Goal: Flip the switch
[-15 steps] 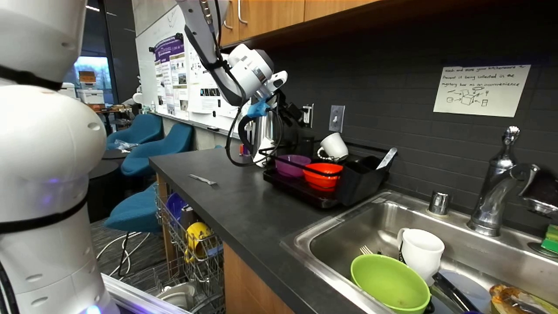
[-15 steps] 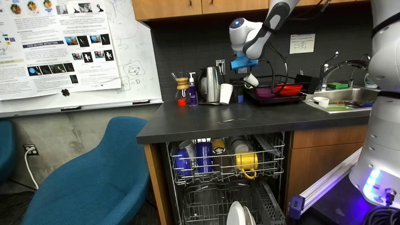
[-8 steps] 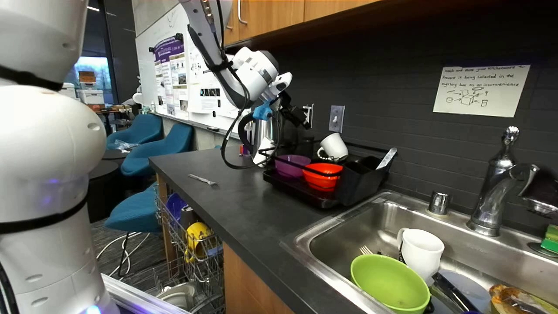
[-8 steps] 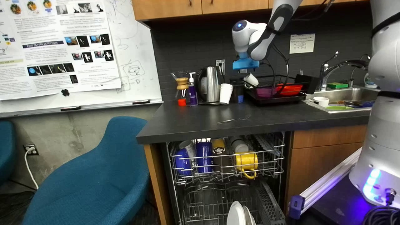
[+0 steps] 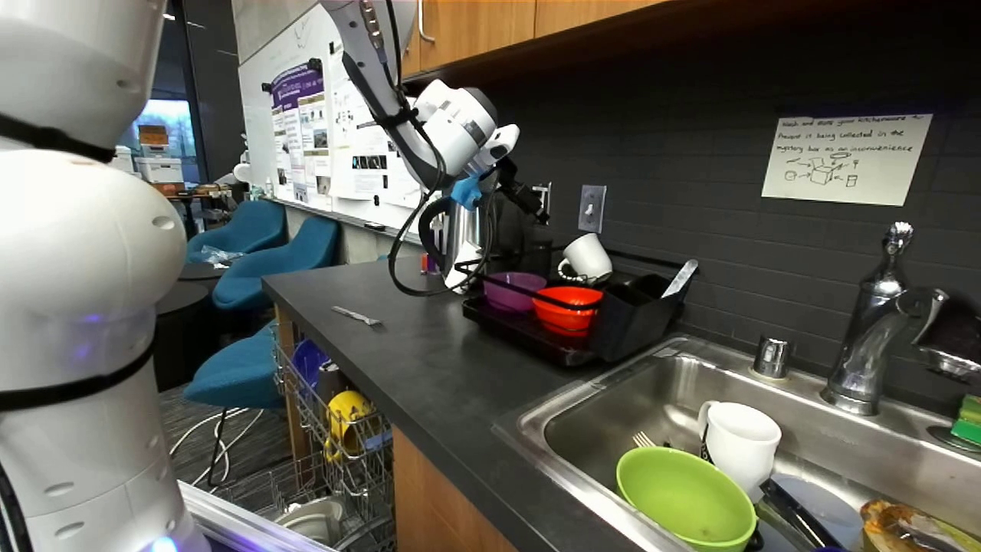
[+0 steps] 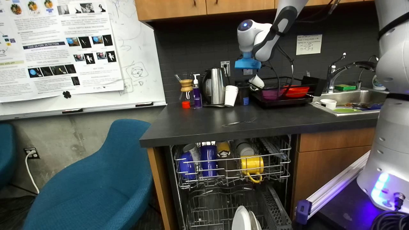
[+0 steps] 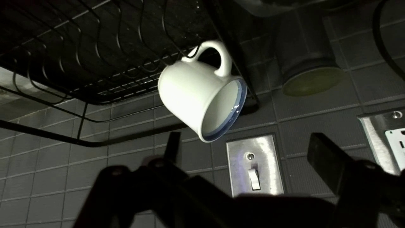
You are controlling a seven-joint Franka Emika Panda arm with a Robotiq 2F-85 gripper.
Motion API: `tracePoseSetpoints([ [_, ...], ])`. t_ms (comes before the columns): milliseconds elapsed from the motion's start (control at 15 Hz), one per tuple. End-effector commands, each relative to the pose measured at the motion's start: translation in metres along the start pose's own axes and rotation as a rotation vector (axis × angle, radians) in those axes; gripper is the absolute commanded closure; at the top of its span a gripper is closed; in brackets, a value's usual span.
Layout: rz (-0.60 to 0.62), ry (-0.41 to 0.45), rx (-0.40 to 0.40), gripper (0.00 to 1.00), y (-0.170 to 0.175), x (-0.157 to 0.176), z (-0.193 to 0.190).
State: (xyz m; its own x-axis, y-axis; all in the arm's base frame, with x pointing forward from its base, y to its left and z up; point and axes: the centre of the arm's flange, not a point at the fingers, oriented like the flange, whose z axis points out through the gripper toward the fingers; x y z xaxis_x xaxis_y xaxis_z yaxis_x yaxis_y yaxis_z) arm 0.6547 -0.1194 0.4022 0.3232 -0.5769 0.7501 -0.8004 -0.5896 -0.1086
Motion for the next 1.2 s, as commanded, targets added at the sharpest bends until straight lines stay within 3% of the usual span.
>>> tracePoseSetpoints([
  [0,0.088,0.020,-0.007,0.00,-0.016,0.008,0.022],
  [400,0.201,0.012,-0.034,0.00,-0.030,0.011,0.043],
  [933,0.371,0.016,-0.114,0.00,-0.015,0.033,0.063],
  [1067,0.397,0.005,-0.098,0.00,-0.014,0.029,0.062],
  [1133,0.349,0.001,-0.109,0.00,-0.008,0.029,0.060],
])
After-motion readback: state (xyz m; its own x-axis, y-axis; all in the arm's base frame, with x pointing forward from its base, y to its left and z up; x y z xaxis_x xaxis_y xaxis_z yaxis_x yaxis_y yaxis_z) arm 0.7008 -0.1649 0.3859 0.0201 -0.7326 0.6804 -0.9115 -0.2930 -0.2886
